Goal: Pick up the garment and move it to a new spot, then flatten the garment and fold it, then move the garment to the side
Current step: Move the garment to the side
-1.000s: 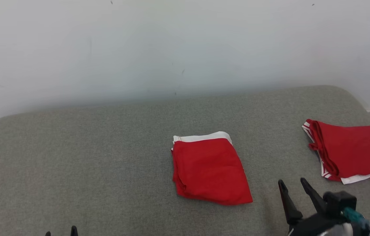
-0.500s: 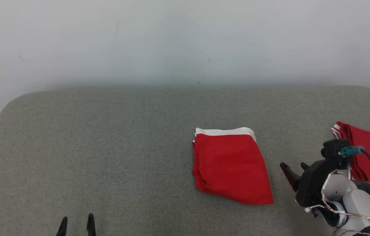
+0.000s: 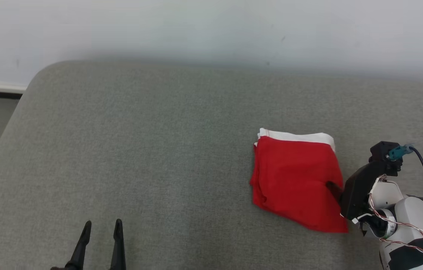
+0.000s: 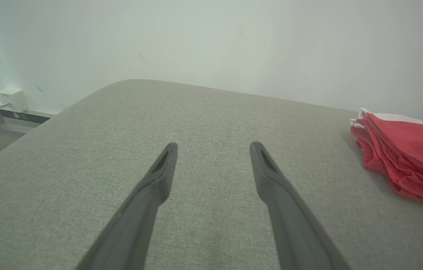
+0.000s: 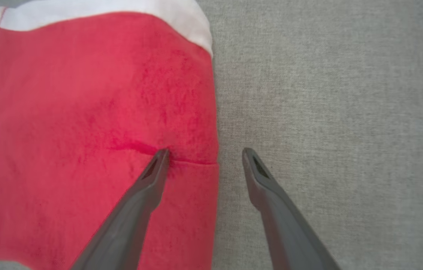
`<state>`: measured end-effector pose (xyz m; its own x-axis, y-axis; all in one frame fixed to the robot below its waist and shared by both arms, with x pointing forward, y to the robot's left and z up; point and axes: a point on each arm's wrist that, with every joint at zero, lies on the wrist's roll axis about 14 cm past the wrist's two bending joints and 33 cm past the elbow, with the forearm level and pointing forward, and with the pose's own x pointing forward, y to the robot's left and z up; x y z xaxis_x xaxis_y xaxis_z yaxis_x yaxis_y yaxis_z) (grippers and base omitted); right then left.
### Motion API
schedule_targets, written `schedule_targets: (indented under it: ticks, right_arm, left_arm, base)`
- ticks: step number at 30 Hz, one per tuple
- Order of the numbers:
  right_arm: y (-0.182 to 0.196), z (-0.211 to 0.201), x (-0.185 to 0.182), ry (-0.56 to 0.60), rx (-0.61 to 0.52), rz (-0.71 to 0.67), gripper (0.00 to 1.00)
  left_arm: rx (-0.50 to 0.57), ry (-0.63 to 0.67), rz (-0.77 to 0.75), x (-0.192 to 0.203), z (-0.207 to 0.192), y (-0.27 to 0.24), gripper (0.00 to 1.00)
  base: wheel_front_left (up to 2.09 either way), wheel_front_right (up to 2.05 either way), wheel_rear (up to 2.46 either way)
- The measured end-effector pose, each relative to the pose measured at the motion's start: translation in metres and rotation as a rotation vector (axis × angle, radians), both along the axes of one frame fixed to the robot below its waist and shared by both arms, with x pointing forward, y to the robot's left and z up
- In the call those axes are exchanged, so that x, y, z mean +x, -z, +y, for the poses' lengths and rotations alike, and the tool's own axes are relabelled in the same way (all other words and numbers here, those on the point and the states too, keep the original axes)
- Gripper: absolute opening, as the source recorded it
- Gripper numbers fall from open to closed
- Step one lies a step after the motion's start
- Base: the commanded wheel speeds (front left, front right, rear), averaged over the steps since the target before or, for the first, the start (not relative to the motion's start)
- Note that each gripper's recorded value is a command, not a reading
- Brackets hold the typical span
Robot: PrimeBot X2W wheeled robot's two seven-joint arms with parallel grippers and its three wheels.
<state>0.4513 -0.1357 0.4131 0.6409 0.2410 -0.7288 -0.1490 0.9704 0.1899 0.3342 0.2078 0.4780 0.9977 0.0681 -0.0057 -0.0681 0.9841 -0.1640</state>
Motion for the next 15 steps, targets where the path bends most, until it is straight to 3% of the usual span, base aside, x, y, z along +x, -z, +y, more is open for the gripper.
schedule_targets:
  ticks: [15]
  right_arm:
    - [0.031, 0.015, 0.005, -0.05, -0.045, 0.087, 1.0]
  left_arm:
    - [-0.006, -0.053, 0.004, 0.012, 0.01, 0.0, 1.0]
  base:
    - [0.0, 0.0, 0.0]
